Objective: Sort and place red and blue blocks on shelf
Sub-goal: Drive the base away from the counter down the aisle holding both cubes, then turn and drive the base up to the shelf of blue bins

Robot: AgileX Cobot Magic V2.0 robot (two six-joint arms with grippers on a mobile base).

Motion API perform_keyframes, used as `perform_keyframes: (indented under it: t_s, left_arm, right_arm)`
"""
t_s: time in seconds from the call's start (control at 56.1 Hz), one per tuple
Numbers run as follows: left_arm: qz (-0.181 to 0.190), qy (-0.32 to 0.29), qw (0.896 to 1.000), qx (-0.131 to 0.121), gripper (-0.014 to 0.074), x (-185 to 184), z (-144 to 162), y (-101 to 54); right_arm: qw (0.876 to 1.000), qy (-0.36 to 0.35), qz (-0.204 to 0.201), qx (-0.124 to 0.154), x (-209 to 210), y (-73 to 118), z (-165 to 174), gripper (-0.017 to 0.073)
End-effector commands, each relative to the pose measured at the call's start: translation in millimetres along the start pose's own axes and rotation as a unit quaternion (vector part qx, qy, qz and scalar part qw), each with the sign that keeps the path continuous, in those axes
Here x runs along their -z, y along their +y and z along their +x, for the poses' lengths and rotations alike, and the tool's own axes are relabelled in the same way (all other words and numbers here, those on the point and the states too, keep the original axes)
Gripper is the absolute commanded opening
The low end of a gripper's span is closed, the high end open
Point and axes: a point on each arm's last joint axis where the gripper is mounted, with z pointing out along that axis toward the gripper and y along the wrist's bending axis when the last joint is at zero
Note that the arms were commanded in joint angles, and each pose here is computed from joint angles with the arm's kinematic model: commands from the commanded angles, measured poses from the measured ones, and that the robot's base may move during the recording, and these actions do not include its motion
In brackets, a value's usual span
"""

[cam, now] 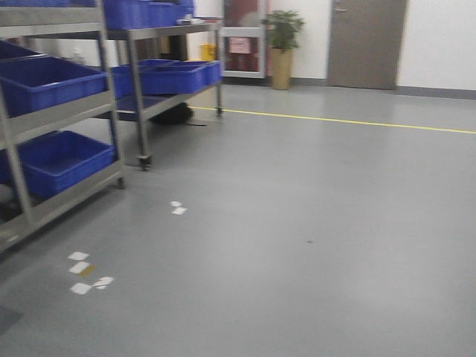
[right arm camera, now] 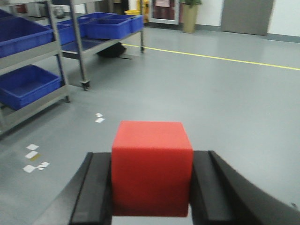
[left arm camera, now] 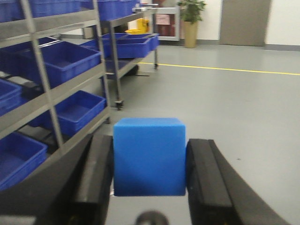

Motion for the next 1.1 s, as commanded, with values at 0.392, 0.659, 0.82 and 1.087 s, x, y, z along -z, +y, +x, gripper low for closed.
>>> perform_keyframes:
  t_s: [0.392, 0.659, 0.82, 1.087]
  left_arm:
    - [0.003, -0.056, 0.998, 0.002, 0.0328, 1.6, -17.0, -0.3]
    - [0.003, -0.056, 0.998, 0.002, 0.0328, 1.6, -17.0, -0.3]
    - [0.003, -0.056, 0.998, 0.002, 0.0328, 1.6, -17.0, -0.3]
    - [0.003, -0.056, 0.998, 0.002, 0.0328, 1.6, -17.0, -0.3]
  right_arm:
    - [0.998, -0.055, 0.002, 0.003, 1.7, 0.0, -16.9, 0.0361]
    - [0.998, -0.055, 0.002, 0.003, 1.7, 0.0, -16.9, 0.0361]
    - [0.998, -0.055, 0.002, 0.003, 1.7, 0.0, -16.9, 0.0361]
    - [0.998, -0.055, 0.002, 0.003, 1.7, 0.0, -16.9, 0.0361]
